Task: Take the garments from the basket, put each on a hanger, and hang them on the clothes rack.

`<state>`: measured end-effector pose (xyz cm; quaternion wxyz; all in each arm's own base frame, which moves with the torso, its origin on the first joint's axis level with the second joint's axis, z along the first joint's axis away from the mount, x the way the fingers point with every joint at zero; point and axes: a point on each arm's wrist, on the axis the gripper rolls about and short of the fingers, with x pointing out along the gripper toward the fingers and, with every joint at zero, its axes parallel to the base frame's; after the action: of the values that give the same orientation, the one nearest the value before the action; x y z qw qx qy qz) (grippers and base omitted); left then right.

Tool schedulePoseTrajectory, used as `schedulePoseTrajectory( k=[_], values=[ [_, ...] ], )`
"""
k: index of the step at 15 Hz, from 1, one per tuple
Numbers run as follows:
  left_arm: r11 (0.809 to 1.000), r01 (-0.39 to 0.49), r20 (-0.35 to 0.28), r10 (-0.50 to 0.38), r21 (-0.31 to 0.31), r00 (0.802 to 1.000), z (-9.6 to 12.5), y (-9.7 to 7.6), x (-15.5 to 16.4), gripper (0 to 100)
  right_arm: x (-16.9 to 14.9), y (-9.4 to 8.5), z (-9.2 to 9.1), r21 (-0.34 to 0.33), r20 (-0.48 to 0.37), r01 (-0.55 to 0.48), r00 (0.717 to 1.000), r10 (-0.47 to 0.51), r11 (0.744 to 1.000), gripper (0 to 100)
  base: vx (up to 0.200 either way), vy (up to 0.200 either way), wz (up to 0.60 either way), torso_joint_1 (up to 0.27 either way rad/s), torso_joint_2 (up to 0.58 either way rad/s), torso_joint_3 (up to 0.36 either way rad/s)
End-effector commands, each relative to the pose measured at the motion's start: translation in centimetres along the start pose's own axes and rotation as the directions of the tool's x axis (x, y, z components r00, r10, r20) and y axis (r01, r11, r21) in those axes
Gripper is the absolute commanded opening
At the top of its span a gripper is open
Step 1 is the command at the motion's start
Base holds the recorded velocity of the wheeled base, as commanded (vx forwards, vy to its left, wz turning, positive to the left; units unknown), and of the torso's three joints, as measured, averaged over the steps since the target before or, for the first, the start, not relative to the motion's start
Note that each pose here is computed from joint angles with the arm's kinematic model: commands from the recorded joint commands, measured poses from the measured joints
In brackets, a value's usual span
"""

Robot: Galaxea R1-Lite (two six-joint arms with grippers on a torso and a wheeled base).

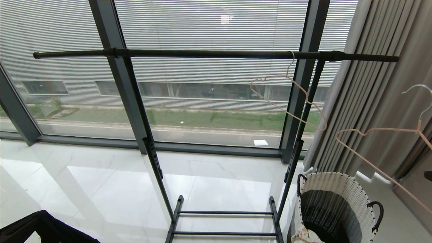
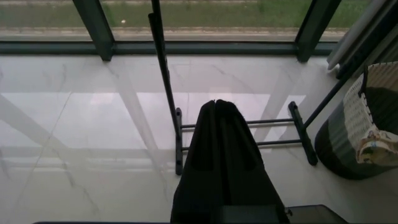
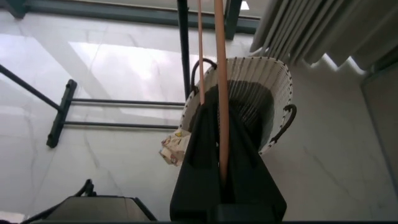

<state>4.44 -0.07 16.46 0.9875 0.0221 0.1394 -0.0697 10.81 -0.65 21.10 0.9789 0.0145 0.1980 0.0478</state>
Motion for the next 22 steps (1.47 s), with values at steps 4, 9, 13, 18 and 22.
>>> schedulePoseTrajectory(
  k=[4, 9, 13, 18, 22],
  values=[
    [0.999, 0.046, -0.079, -0.046, -0.006, 0.996, 1.8, 0.4, 2.3, 0, -3.0, 1.2, -3.2, -0.031, -0.058, -0.126, 0.990, 0.125, 0.991, 0, 0.000, 0.000, 0.00, 0.000, 0.00, 0.000],
    [0.998, 0.063, -0.155, -0.062, -0.002, 0.986, 4.9, 0.5, 6.1, 0, -3.4, 2.9, -4.7, -0.060, -0.151, -0.498, 0.861, 0.485, 0.865, 0, 0.000, 0.000, 0.00, 0.000, 0.00, 0.000],
    [0.991, 0.107, -0.221, -0.123, -0.084, 0.967, 7.2, -3.3, 10.7, 0, -0.1, 5.7, -5.5, -0.050, -0.188, -0.712, 0.696, 0.693, 0.701, 0, 0.000, 0.000, 0.00, 0.000, 0.00, 0.000],
    [0.998, 0.042, -0.165, -0.048, -0.043, 0.985, 7.9, -10.0, 19.7, 0, -0.1, 7.7, -5.7, -0.012, -0.189, -0.818, 0.567, 0.802, 0.575, 0, 0.000, 0.000, 0.00, 0.000, 0.00, 0.000],
    [0.992, 0.120, -0.166, -0.111, 0.044, 0.980, 8.1, -11.7, 20.5, 0, 0.1, 8.8, -5.4, -0.036, -0.185, -0.859, 0.508, 0.841, 0.511, 0, 0.000, 0.000, 0.00, 0.000, 0.00, 0.000]
  ],
)
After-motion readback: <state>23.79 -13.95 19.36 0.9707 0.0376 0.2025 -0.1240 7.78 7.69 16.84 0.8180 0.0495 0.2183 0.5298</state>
